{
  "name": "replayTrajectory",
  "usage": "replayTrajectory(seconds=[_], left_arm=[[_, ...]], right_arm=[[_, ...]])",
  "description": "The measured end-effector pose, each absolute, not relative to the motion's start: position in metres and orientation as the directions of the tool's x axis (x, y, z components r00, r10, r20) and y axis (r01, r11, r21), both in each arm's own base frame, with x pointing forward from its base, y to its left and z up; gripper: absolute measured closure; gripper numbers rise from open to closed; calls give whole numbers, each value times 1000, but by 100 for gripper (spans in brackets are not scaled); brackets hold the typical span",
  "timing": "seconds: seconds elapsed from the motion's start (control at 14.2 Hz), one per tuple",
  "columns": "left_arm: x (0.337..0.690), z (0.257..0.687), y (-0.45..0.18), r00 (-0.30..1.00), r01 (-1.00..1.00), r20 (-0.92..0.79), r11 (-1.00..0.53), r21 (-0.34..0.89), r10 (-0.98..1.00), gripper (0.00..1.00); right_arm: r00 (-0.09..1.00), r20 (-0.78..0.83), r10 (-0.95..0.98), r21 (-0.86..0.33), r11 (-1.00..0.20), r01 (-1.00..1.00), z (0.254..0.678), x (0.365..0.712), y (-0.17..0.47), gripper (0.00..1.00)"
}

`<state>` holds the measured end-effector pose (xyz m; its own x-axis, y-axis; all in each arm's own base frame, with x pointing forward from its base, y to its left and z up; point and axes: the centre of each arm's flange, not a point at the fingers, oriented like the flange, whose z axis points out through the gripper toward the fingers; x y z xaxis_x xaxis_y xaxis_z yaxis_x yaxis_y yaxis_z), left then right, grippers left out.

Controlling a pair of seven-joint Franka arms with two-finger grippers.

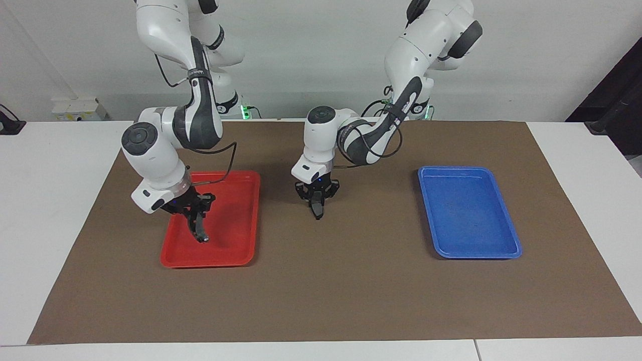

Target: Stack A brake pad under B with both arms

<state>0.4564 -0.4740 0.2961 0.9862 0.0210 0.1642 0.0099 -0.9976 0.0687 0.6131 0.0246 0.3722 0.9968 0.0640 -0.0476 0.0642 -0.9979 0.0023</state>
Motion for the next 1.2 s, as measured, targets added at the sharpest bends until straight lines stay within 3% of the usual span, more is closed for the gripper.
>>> replayTrajectory(seconds=[0.35, 0.7, 0.92, 1.2], left_arm=[[496, 325, -460, 978, 65, 198, -998, 10, 66, 2], [517, 410, -415, 994, 4, 108, -996, -90, -6, 0], [536, 492, -330, 997, -27, 64, -995, -97, -34, 0], [553, 566, -201, 999, -14, 40, -997, -69, -17, 0]], right_arm=[[996, -54, 64, 2, -998, 64, 380, 615, 24, 58], [995, -68, 66, 0, -998, 66, 394, 618, 26, 58], [992, -87, 92, -2, -996, 92, 401, 618, 42, 58], [979, -74, 189, -14, -982, 188, 421, 615, 113, 58]])
